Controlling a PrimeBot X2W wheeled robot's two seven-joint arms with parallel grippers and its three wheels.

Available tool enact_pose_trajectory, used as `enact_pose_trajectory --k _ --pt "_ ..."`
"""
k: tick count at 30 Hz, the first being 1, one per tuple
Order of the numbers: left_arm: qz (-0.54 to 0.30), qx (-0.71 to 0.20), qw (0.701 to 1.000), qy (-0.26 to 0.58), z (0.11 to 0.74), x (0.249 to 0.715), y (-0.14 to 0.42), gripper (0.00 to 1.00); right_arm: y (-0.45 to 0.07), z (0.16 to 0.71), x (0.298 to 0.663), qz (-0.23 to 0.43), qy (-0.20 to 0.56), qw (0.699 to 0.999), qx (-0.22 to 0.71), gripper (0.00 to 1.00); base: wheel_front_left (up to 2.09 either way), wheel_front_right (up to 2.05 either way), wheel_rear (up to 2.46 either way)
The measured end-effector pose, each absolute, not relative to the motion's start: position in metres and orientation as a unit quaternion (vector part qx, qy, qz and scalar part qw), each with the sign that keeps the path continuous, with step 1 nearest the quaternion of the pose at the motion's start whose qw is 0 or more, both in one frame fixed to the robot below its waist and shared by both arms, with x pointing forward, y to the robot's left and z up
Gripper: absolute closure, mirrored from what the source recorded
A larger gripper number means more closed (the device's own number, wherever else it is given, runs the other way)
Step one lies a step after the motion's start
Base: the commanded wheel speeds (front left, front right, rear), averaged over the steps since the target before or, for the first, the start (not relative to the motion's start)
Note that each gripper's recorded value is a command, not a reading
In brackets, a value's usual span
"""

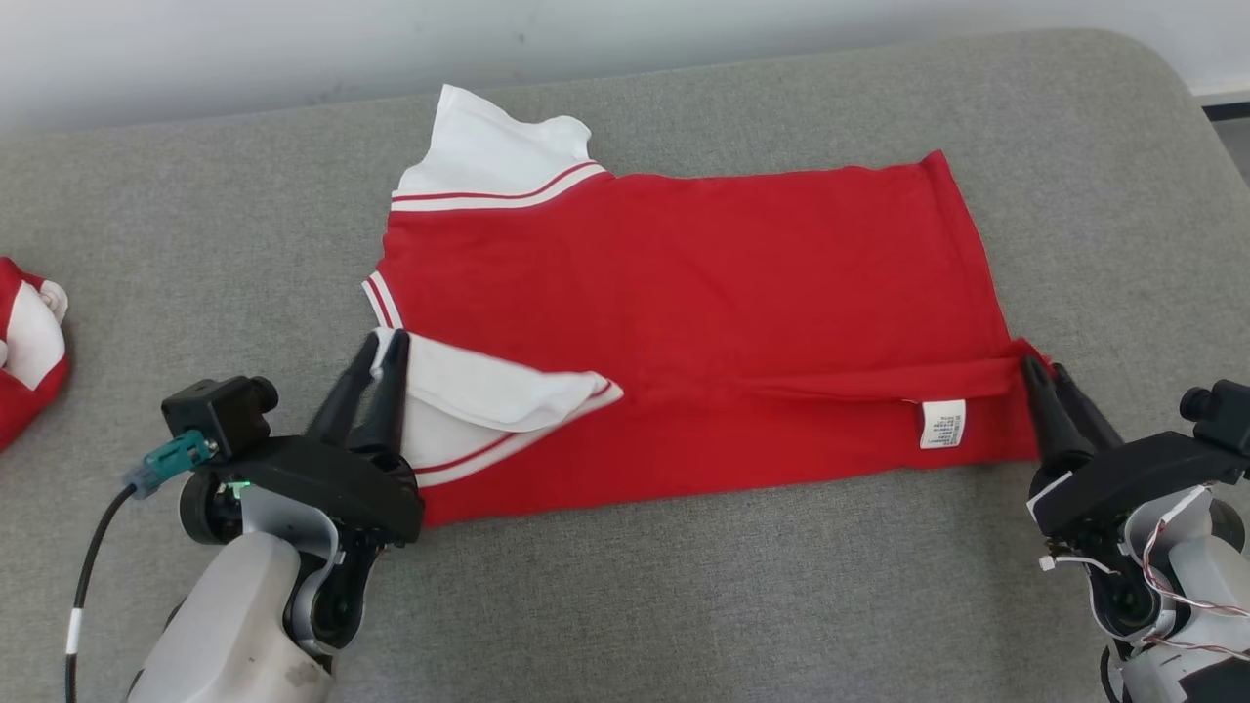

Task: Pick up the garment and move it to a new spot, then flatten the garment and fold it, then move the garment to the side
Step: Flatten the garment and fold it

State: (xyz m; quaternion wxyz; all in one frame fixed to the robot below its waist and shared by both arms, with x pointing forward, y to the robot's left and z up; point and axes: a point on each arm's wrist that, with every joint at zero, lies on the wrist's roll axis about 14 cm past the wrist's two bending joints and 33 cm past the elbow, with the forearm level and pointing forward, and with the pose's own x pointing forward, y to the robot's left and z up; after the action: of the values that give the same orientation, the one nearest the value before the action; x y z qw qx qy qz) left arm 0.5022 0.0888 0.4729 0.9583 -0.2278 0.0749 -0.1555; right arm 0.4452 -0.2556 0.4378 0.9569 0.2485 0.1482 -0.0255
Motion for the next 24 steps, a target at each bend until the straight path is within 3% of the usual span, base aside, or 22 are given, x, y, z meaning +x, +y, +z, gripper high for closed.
enact_pose_trajectory --k 8,17,24 --pt "-0.141 -0.207 0.967 0.053 0.477 0.499 0.102 0.00 -0.266 0.440 0.438 -0.024 0.137 0.969 0.202 0.00 0.00 0.00 0.00" --pt "-0.121 -0.182 0.969 0.119 0.425 0.445 0.114 0.00 -0.271 0.418 0.424 -0.022 0.164 0.974 0.158 0.00 0.00 0.00 0.00" --pt "-0.121 -0.182 0.964 0.150 0.406 0.438 0.106 0.00 -0.263 0.396 0.430 -0.013 0.199 0.971 0.132 0.00 0.00 0.00 0.00"
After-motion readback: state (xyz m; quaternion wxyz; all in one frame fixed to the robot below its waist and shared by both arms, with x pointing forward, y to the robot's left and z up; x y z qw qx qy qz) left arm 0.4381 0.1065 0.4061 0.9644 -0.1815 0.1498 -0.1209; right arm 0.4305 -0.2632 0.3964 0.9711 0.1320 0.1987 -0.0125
